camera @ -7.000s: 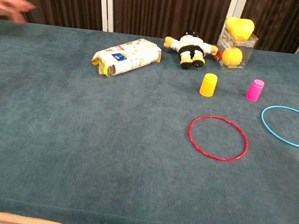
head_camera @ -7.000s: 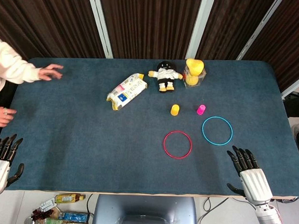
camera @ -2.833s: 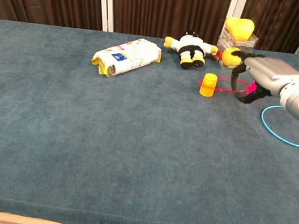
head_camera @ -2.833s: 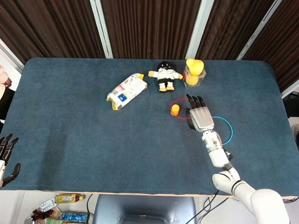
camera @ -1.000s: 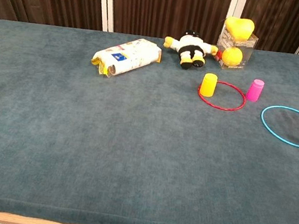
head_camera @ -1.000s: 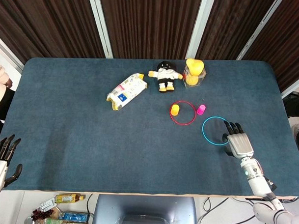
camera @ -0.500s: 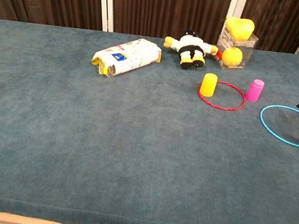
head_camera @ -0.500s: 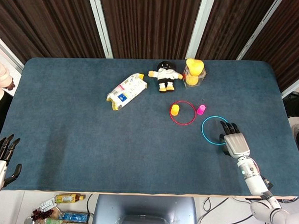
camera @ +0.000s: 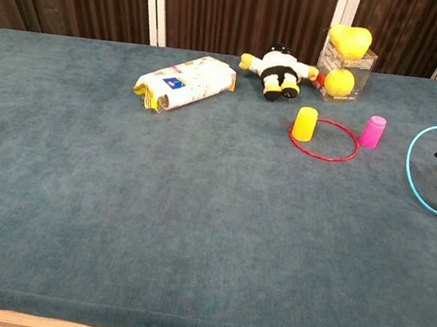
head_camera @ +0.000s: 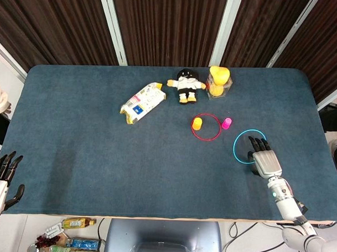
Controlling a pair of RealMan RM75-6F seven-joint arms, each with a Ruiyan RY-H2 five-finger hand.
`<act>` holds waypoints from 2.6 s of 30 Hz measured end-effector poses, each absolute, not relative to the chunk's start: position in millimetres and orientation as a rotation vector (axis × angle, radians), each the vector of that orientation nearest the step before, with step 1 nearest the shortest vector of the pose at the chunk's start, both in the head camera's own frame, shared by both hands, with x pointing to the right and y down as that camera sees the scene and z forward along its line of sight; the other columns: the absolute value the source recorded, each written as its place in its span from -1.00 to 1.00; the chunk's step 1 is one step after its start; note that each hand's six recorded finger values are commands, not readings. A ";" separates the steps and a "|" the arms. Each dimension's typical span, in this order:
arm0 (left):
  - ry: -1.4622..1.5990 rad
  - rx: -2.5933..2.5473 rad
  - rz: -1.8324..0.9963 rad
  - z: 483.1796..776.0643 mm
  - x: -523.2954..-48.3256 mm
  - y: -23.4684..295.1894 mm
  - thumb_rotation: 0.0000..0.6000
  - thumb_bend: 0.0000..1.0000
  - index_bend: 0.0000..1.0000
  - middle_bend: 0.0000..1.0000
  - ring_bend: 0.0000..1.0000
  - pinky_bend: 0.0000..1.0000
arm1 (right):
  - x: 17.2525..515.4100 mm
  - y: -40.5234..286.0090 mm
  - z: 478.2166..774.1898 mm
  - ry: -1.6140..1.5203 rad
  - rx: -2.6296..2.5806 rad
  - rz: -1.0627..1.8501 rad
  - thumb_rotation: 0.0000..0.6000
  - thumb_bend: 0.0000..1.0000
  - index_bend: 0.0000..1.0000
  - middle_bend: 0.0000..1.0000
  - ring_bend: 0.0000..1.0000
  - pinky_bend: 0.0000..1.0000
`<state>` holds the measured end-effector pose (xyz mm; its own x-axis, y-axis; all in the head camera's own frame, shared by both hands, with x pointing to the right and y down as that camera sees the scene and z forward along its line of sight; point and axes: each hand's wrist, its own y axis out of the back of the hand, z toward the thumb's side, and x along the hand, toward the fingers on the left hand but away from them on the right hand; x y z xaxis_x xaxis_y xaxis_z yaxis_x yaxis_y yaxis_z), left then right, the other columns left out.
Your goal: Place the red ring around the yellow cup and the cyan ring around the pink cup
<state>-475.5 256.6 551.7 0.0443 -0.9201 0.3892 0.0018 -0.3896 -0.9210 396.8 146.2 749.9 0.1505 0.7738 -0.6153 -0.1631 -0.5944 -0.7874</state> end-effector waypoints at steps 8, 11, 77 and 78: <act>0.967 -1.524 -1.454 550.6 -475.4 257.4 1.00 -0.15 -1.00 -1.00 -1.00 -0.86 | 394.5 144.1 746.7 -0.617 -1.672 1.534 1.00 -0.05 0.55 -0.98 -1.00 -1.00; 0.966 -1.526 -1.453 550.6 -475.1 257.4 1.00 -0.15 -1.00 -1.00 -1.00 -0.86 | 393.8 139.2 742.0 -0.638 -1.667 1.520 1.00 -0.05 0.55 -0.98 -1.00 -1.00; 0.973 -1.514 -1.473 553.3 -477.4 253.4 1.00 -0.16 -1.00 -1.00 -1.00 -0.86 | 346.6 107.5 669.8 -0.908 -1.797 1.265 1.00 -0.32 -0.98 -1.00 -1.00 -1.00; 0.971 -1.516 -1.467 553.2 -476.4 253.5 1.00 -0.16 -1.00 -1.00 -1.00 -0.86 | 352.8 123.6 658.2 -0.917 -1.778 1.263 1.00 -0.32 -0.99 -1.00 -1.00 -1.00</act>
<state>-476.4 253.5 553.2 0.0346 -0.9209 0.3883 0.0022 -0.3885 -0.9215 352.8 123.6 658.2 0.2543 0.8729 -0.4164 0.1256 -0.4567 -0.8807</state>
